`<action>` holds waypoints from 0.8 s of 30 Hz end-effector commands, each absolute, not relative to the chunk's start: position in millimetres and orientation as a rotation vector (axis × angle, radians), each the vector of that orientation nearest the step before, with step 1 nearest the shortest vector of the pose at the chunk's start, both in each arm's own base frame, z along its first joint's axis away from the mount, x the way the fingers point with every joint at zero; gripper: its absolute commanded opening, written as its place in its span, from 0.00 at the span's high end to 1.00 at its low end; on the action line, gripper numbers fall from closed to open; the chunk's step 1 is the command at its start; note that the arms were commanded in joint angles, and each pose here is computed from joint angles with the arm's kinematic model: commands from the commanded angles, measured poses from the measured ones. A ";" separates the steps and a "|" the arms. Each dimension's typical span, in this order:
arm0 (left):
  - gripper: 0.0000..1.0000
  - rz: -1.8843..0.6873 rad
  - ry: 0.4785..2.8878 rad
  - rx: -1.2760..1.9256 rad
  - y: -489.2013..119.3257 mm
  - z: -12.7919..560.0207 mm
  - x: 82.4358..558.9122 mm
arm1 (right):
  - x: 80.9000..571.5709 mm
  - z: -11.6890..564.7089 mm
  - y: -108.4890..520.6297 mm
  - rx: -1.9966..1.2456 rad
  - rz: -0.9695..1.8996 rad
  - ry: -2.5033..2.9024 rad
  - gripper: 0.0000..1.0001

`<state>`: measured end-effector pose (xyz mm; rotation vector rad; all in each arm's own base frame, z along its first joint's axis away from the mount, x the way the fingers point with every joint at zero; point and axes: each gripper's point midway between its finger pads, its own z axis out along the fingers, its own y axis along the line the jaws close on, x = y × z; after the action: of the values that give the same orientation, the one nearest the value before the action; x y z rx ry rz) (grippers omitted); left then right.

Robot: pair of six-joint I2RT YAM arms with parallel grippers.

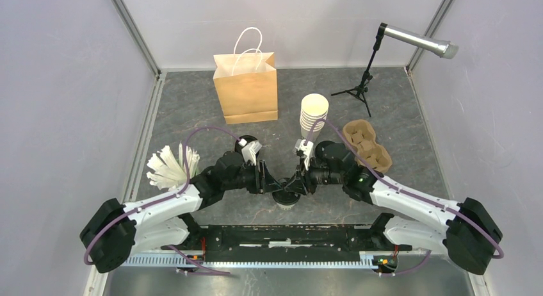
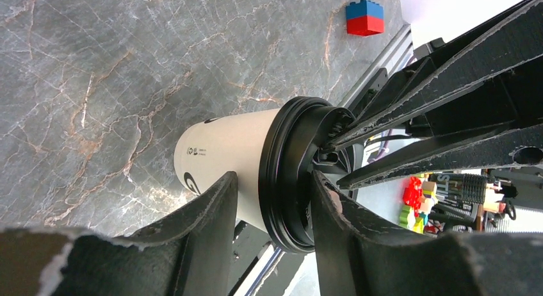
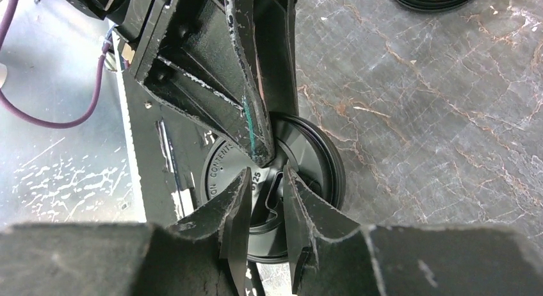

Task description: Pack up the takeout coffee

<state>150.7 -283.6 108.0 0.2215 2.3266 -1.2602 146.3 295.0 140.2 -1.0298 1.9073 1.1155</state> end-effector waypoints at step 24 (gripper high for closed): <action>0.56 -0.957 2.562 0.134 -245.8 22.7 136.7 | 144.4 68.8 257.5 -0.833 1.045 2.040 0.68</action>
<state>168.9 -292.6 104.4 0.1311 2.2696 -1.2388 166.7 284.0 129.4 -0.8366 1.7561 1.0892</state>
